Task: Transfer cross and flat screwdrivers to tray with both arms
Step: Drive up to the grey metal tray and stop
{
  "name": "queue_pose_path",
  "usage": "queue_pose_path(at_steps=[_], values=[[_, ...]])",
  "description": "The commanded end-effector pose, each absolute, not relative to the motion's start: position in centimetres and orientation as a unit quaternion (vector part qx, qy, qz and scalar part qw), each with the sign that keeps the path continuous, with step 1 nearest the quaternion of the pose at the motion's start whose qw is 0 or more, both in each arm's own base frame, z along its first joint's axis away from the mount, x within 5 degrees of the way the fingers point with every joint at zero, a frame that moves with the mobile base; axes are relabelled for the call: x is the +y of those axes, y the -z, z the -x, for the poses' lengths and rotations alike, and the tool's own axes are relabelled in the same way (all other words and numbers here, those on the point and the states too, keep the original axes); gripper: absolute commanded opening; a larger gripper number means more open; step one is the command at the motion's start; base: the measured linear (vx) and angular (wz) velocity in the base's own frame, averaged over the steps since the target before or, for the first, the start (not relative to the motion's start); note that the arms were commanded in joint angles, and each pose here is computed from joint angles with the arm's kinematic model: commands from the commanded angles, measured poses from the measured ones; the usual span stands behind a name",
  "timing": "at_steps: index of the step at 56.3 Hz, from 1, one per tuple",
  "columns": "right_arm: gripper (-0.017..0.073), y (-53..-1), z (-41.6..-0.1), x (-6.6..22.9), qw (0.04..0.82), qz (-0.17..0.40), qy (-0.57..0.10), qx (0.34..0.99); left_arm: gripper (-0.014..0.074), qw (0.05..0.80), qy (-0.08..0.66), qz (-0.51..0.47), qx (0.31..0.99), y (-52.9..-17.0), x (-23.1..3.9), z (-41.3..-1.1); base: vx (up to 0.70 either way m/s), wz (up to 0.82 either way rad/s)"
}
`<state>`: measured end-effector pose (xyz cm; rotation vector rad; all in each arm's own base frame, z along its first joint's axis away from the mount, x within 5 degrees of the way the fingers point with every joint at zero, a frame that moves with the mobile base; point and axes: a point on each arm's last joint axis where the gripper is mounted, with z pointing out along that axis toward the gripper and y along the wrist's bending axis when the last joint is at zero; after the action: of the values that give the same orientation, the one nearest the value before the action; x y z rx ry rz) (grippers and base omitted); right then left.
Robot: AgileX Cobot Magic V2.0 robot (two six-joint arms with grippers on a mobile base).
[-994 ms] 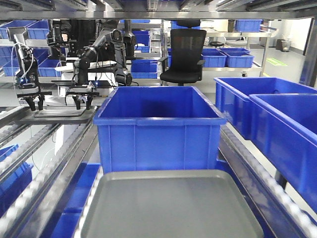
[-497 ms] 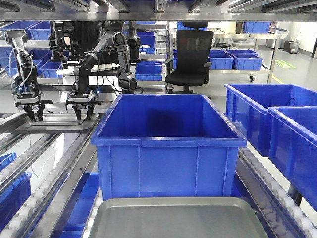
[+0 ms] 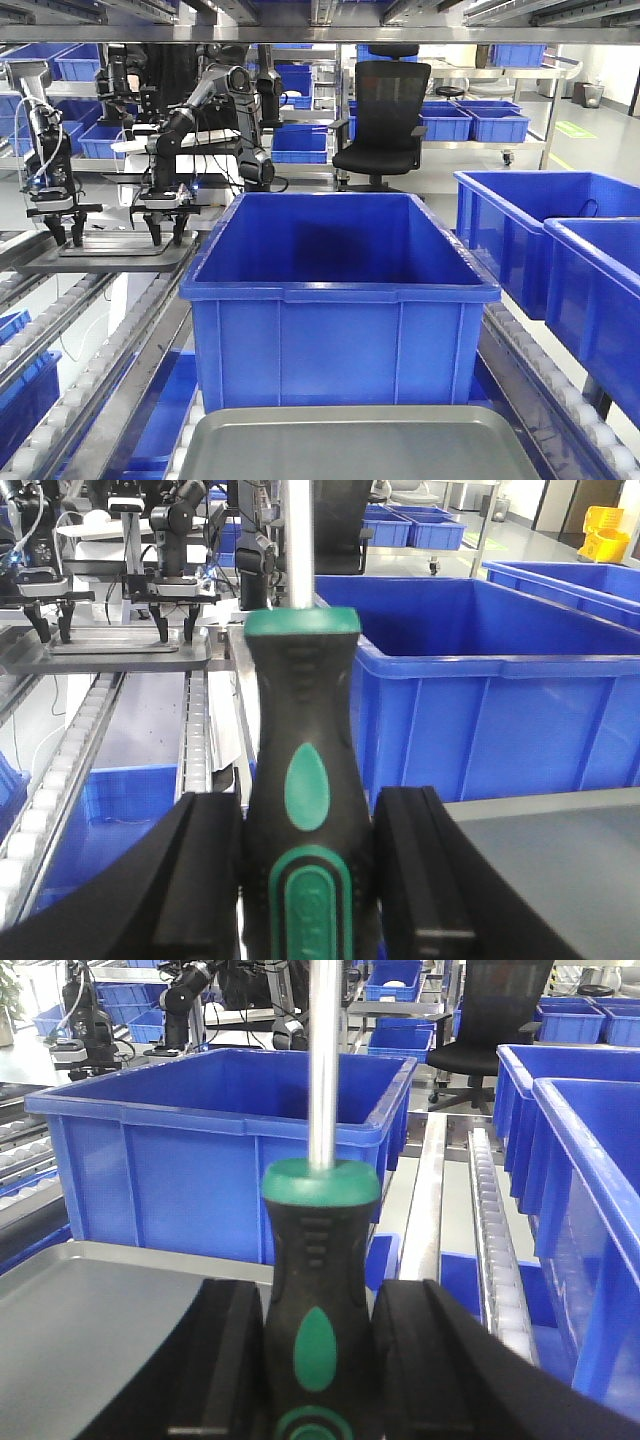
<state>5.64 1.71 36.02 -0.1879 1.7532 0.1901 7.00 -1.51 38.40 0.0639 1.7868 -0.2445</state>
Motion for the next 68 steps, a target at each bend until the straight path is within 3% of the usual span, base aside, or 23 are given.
queue_pose_path(at_steps=[1, 44, 51, 68], values=[[-0.0008, -37.7, -5.7, 1.6, 0.676, 0.072, -0.083, 0.729, 0.0003, 0.657, 0.117, -0.024, 0.744, -39.8, -1.6, -7.2, 0.0, 0.0], [-0.0008, -37.6, -6.1, 1.6, 0.67, 0.077, -0.075, 0.735, 0.0003, 0.681, 0.14, -0.01, 0.719, -40.4, -1.7, -7.4, 0.0, 0.0], [-0.0008, -37.1, -8.2, 1.8, 0.637, 0.088, -0.06, 0.764, 0.0003, 0.669, 0.145, -0.007, 0.729, -40.3, -1.9, -8.1, 0.0, 0.0], [-0.0008, -38.5, -16.3, 3.1, 0.492, 0.103, -0.07, 0.862, 0.0003, 0.539, 0.165, -0.016, 0.826, -40.0, -3.8, -14.0, 0.0, 0.0]])
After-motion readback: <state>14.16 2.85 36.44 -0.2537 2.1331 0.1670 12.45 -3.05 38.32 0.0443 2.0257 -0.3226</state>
